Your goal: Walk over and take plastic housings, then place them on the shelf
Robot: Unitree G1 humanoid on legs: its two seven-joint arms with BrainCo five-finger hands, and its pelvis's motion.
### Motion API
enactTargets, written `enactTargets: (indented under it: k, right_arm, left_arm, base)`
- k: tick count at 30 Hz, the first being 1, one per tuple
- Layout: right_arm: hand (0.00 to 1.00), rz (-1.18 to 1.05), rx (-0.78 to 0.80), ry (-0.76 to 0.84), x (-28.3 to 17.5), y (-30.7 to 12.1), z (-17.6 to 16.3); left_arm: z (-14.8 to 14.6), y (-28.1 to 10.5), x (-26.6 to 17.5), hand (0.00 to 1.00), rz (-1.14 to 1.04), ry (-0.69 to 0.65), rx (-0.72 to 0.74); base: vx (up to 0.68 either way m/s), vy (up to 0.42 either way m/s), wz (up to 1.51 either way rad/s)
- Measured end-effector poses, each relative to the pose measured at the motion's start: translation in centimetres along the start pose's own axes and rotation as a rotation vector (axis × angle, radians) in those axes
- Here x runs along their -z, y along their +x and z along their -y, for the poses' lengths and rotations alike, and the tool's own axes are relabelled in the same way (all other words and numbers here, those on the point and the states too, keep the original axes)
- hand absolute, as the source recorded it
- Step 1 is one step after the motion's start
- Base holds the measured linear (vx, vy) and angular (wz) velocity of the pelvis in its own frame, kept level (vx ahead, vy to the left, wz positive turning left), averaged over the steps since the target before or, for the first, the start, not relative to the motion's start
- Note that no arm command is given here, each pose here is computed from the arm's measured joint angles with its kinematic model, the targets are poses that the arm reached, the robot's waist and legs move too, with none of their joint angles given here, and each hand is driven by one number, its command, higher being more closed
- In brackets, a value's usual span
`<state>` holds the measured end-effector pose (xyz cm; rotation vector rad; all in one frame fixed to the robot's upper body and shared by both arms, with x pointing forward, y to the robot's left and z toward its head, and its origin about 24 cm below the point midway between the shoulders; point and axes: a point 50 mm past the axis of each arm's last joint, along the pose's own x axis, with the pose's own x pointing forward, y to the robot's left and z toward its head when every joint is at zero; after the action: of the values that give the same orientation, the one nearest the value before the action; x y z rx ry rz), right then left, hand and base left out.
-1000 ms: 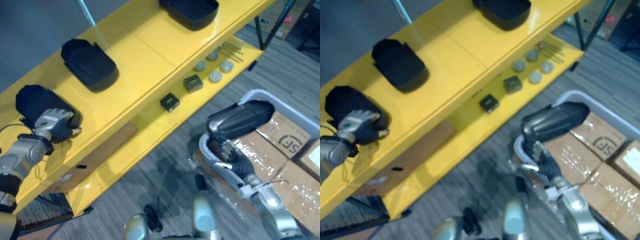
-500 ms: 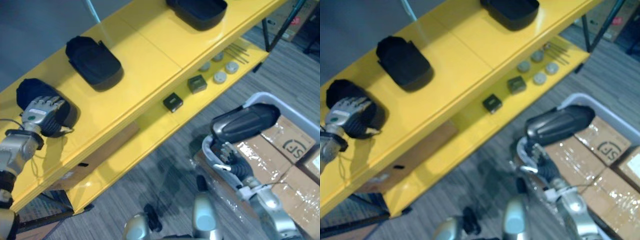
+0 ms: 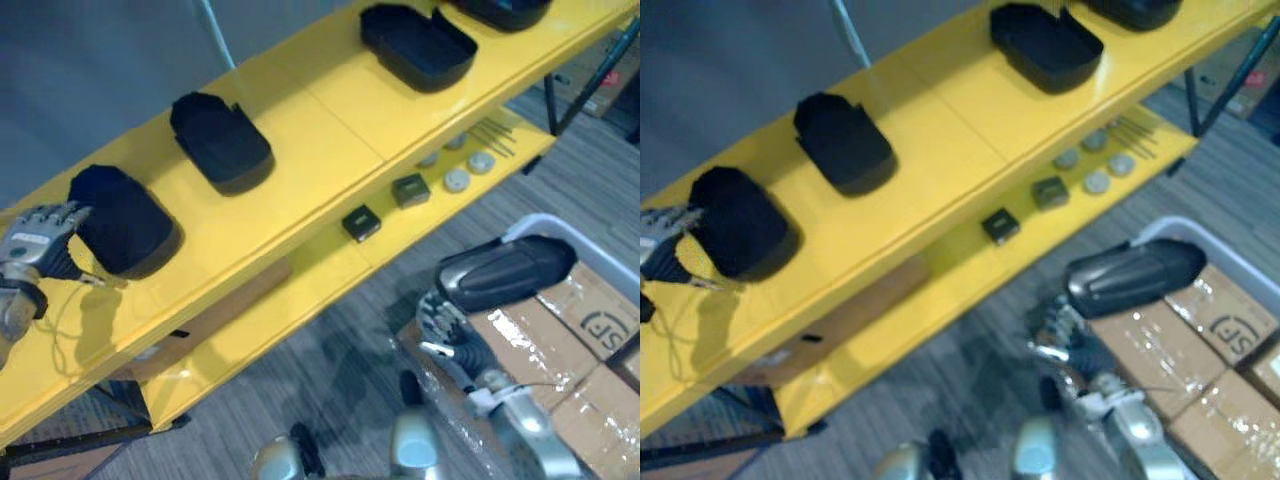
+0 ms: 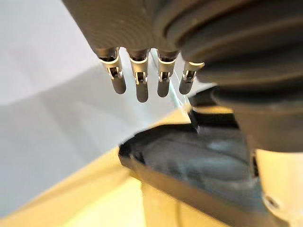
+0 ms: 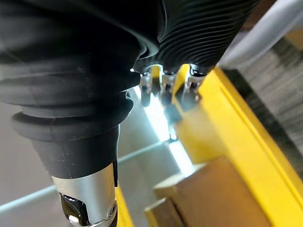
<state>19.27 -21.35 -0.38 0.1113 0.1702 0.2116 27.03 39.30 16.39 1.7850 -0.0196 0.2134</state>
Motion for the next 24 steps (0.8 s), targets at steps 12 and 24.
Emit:
enactTargets:
  k: [12,24]
  right_arm:
    - [0.00,-0.045,0.073,0.126,3.1,-1.0,-2.4]
    - [0.00,-0.021,0.091,0.163,3.6,-1.5,-5.4]
  left_arm:
    - [-8.2,-0.9,-1.7,0.00,-0.130,-0.763,-0.862]
    - [1.2,-6.4,-13.7,0.00,-0.070,-1.729,-0.259]
  base:
    - [-0.01,0.012,0.02]
    - [-0.01,0.024,0.11]
